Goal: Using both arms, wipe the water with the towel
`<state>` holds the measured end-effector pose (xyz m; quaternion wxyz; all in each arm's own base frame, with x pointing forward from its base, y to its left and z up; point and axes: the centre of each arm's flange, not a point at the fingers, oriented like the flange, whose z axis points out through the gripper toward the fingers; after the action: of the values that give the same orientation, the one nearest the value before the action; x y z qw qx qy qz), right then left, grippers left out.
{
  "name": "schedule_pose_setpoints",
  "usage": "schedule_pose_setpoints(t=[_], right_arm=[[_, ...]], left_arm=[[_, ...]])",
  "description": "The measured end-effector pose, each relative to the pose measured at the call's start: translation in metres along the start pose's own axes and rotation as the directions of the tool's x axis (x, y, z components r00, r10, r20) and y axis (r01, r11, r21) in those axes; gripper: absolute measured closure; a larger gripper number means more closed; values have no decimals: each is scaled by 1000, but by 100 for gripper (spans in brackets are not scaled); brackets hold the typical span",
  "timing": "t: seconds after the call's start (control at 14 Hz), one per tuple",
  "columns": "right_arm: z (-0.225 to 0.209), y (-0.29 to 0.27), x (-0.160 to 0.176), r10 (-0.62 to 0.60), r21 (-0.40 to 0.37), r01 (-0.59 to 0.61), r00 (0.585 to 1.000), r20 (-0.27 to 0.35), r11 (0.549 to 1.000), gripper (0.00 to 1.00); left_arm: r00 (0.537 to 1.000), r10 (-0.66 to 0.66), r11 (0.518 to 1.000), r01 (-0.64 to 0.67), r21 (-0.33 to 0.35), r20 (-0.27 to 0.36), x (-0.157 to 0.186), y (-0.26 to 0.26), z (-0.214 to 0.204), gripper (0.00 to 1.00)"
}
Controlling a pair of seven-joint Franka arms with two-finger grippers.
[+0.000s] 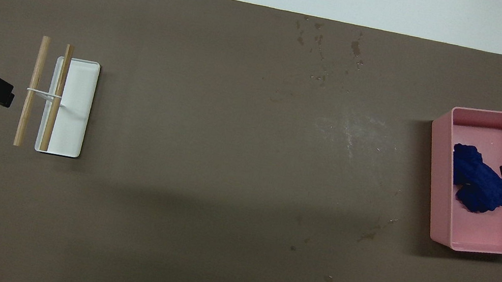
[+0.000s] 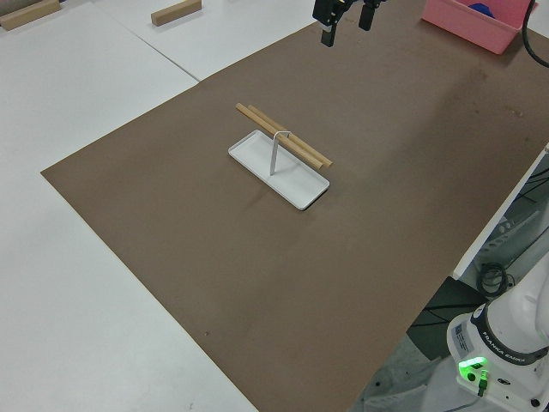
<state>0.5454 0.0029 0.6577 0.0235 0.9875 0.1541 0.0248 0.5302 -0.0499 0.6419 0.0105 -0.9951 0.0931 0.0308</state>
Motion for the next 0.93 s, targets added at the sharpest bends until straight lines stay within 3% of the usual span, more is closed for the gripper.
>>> schedule_pose_setpoints(t=[0.36,0.93], right_arm=[[8,-2,4,41,57,-41,999,-1,998,0],[15,-6,10,50,77,-50,999,9,996,0]], left_arm=[[1000,0,1000,0,0,0,0,0,0,0],[1000,0,1000,0,0,0,0,0,0,0]])
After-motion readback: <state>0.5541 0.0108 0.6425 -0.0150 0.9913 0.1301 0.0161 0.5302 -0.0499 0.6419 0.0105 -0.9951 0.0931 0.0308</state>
